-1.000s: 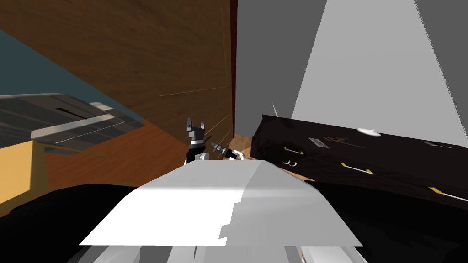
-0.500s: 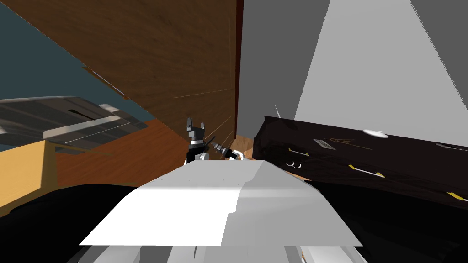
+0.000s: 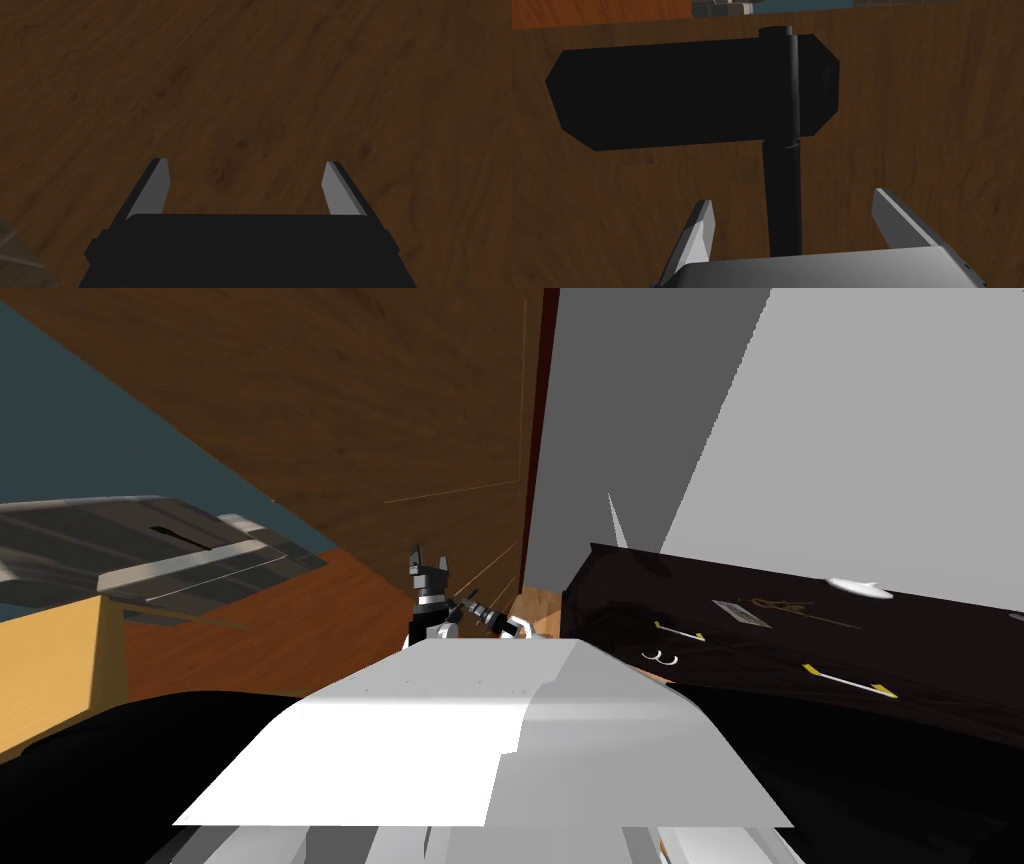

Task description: Push the door open

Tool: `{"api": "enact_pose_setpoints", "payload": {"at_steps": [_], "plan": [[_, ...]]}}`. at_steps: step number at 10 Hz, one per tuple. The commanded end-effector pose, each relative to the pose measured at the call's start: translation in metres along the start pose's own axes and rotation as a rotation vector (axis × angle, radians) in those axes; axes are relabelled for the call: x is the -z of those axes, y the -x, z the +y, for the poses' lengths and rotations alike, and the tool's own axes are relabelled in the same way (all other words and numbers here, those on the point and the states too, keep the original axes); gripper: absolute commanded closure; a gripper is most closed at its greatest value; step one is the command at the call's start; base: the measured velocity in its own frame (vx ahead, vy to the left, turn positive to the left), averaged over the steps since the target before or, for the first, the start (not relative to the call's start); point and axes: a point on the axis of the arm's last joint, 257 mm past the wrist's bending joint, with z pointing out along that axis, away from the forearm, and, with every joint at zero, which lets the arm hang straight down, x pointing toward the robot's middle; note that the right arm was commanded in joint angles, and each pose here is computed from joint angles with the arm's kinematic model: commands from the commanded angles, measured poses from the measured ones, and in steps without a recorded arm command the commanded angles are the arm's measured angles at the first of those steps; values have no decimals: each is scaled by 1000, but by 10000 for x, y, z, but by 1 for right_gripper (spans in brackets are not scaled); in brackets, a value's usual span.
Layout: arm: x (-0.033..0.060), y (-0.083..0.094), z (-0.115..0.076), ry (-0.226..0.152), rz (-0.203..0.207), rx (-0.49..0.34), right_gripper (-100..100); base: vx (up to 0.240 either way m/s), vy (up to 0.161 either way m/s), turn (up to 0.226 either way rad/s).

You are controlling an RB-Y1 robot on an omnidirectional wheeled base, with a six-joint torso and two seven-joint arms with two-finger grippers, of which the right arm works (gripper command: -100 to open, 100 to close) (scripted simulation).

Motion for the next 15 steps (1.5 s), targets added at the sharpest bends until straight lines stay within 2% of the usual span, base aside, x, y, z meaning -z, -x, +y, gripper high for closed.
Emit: {"api": "enact_pose_setpoints", "payload": {"at_steps": [1, 6, 7, 10, 11, 12, 15], "plan": [[2, 0, -2, -1, 0, 0, 100, -5, -11, 3], [2, 0, -2, -1, 0, 0, 100, -8, -15, 1], [32, 178, -41, -11, -36, 7, -100, -125, -6, -94], [16, 380, -24, -10, -87, 5, -100, -199, -5, -110], [18, 345, -38, -11, -77, 6, -100, -87, -4, -13], [46, 418, -78, -21, -87, 15, -100, 31, 95, 44], [47, 464, -88, -25, -95, 21, -100, 105, 144, 20]]}}
